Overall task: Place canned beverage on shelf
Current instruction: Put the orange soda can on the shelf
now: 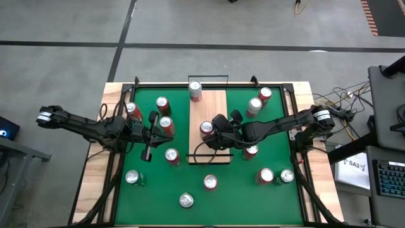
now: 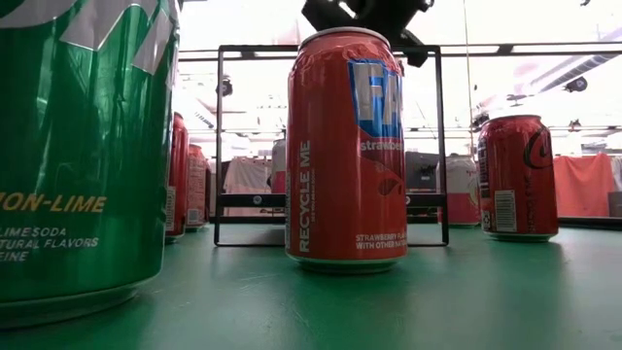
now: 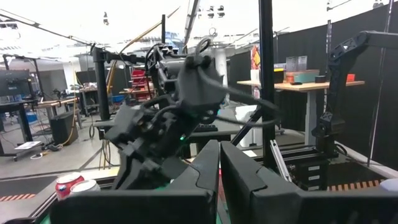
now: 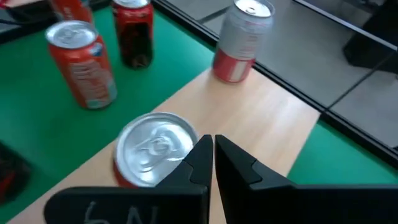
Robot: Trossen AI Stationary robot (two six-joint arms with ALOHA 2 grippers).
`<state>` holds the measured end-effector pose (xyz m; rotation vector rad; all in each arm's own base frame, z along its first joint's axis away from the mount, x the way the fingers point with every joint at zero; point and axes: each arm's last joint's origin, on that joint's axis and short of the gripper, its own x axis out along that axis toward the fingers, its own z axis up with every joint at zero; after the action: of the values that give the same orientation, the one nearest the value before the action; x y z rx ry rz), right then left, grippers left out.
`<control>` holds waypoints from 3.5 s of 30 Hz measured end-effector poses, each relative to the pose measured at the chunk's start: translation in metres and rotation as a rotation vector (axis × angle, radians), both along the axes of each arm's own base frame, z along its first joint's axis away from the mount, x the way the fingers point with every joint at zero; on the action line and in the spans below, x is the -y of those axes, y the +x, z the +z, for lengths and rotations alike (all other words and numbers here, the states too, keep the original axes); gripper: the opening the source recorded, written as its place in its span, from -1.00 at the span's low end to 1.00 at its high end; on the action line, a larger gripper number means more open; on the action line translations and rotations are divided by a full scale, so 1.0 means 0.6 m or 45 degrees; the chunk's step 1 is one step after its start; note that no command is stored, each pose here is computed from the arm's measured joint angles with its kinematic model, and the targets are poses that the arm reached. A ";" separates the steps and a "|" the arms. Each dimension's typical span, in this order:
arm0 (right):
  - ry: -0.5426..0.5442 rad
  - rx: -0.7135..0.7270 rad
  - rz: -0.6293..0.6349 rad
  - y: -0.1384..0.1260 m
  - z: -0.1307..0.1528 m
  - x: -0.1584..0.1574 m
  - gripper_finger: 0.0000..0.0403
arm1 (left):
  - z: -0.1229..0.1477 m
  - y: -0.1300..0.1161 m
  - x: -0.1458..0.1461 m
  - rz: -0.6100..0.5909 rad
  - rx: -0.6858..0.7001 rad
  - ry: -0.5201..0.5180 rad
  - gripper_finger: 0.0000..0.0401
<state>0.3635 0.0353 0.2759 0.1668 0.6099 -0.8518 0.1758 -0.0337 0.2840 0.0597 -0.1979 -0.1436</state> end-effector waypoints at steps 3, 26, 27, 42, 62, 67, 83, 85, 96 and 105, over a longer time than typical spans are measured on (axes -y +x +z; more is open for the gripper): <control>-0.003 -0.022 -0.032 0.004 -0.014 0.013 -0.96 | 0.000 0.000 0.000 0.000 -0.004 0.001 -1.00; 0.207 0.030 0.157 0.019 -0.028 -0.027 -0.96 | -0.001 0.000 0.000 0.000 -0.009 0.001 -1.00; 0.223 0.040 0.175 0.021 -0.027 -0.028 -0.96 | -0.001 0.000 0.000 0.000 -0.009 0.002 -1.00; 0.319 -0.025 0.307 0.004 -0.014 -0.046 -0.96 | -0.006 0.001 0.000 0.001 -0.046 0.012 -1.00; 0.267 0.053 0.533 0.015 0.011 -0.050 -0.96 | -0.031 0.019 -0.004 0.213 -0.185 0.136 -1.00; 0.169 0.166 0.551 0.027 0.021 -0.049 -0.96 | -0.031 0.019 -0.004 0.227 -0.184 0.139 -1.00; 0.025 0.150 0.361 0.056 -0.017 0.007 -0.96 | -0.031 0.019 -0.004 0.227 -0.183 0.138 -1.00; 0.026 0.139 0.360 0.059 -0.023 0.006 -0.96 | -0.031 0.019 -0.004 0.227 -0.182 0.138 -1.00; 0.054 0.137 0.350 0.058 -0.026 0.005 -0.96 | -0.031 0.019 -0.004 0.226 -0.182 0.138 -1.00; 0.087 0.116 0.317 0.054 -0.032 0.006 -0.96 | -0.031 0.019 -0.004 0.225 -0.183 0.128 -1.00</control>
<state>0.3960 0.0317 0.2569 0.1866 0.5616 -0.5801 0.1872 -0.0311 0.2656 0.1660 -0.0414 0.0186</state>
